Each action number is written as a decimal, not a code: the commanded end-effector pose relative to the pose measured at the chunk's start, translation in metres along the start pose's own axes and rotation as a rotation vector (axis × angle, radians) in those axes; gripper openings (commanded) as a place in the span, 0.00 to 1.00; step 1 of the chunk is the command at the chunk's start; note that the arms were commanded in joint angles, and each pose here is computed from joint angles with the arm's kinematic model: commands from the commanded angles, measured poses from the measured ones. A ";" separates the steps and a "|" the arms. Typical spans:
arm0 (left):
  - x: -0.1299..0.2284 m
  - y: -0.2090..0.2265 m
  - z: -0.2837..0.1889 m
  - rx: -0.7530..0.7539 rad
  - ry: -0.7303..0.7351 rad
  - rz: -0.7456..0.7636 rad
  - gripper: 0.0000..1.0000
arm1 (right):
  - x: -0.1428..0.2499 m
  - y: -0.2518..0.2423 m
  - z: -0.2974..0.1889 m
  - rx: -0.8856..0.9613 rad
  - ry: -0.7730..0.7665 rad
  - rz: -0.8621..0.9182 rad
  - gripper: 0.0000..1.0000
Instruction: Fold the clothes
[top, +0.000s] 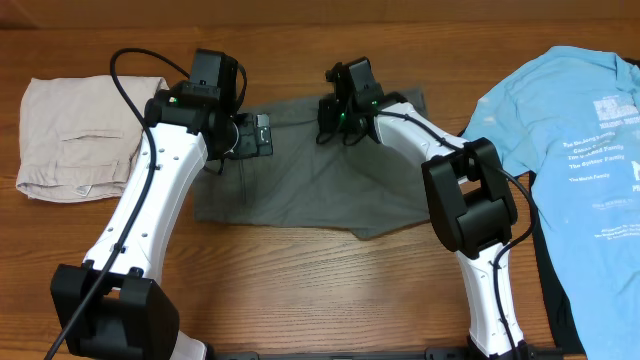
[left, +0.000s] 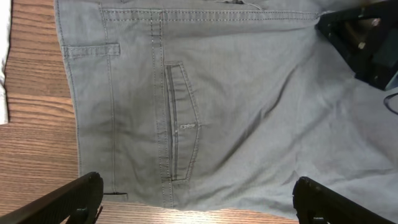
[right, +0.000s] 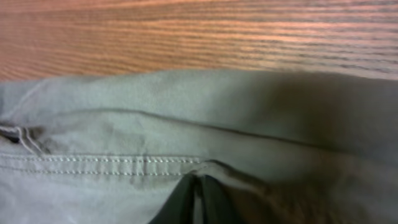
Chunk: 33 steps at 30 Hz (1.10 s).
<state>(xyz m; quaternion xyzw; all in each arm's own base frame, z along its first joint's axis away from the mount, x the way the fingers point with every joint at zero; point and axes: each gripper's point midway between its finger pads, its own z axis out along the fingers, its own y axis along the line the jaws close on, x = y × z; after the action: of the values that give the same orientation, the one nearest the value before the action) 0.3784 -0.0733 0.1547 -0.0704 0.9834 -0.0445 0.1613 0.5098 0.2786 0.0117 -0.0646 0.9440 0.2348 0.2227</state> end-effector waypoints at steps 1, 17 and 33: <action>-0.002 0.002 0.002 -0.013 -0.005 0.004 1.00 | -0.044 0.005 -0.032 0.000 -0.076 -0.011 0.14; -0.002 0.002 0.002 -0.013 -0.005 0.004 1.00 | -0.005 -0.086 -0.077 0.212 0.140 0.188 0.04; -0.002 0.002 0.002 -0.013 -0.005 0.004 1.00 | -0.014 -0.103 -0.053 0.225 0.006 0.149 0.04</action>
<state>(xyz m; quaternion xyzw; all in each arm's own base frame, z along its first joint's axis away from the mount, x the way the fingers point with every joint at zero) 0.3784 -0.0733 0.1547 -0.0704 0.9834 -0.0445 0.1613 0.5249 0.1622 0.0056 0.0335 0.9692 0.1439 0.1969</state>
